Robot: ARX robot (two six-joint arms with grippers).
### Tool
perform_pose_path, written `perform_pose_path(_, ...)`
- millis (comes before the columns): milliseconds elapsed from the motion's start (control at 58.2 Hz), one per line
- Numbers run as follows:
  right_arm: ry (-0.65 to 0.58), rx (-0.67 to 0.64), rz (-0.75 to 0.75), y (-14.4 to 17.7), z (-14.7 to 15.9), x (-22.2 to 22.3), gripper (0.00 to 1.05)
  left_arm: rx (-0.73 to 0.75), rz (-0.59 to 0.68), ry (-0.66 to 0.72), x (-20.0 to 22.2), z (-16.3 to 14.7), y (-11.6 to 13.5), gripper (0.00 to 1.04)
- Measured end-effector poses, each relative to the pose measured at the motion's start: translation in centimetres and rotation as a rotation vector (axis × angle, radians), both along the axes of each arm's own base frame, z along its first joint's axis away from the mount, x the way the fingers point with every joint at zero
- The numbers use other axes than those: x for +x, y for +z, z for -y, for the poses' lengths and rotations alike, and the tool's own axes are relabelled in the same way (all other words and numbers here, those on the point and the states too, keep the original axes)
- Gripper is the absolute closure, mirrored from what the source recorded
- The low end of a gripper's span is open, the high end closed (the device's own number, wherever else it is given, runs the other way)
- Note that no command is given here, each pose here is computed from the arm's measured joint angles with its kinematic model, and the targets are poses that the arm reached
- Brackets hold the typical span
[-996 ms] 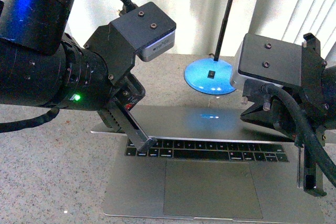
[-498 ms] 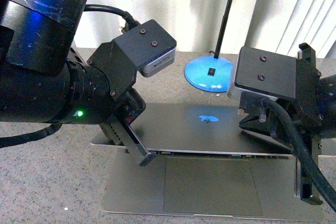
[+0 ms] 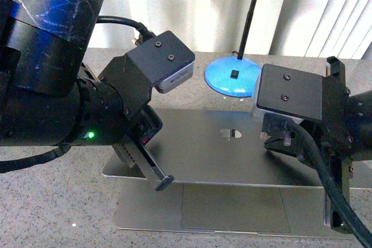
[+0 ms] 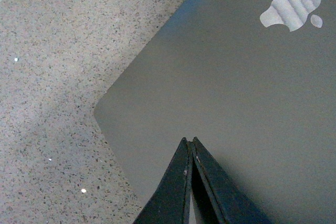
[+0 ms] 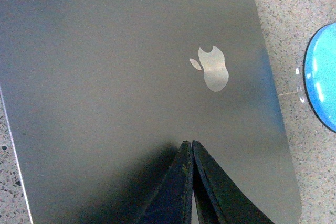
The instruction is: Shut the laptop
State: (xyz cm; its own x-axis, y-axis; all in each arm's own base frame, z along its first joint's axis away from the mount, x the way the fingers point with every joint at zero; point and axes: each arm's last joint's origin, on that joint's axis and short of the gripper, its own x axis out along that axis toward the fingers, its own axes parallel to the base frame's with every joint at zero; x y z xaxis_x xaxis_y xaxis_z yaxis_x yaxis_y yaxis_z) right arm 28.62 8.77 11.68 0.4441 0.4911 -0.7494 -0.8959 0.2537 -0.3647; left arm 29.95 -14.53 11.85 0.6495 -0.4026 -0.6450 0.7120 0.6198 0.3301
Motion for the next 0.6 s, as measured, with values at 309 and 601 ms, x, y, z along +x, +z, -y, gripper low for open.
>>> perform_pose_path(309, 0.007, -0.017, -0.022, -1.5, 0.1, -0.5, 1.02, -0.006, -0.025, 0.0, -0.4, -0.2, -0.9, 1.01)
perform_pose_path(601, 0.006, -0.024, -0.041, -2.8, 0.1, -1.0, 1.02, -0.022, -0.072, 0.02, -1.2, -0.6, -3.2, 1.01)
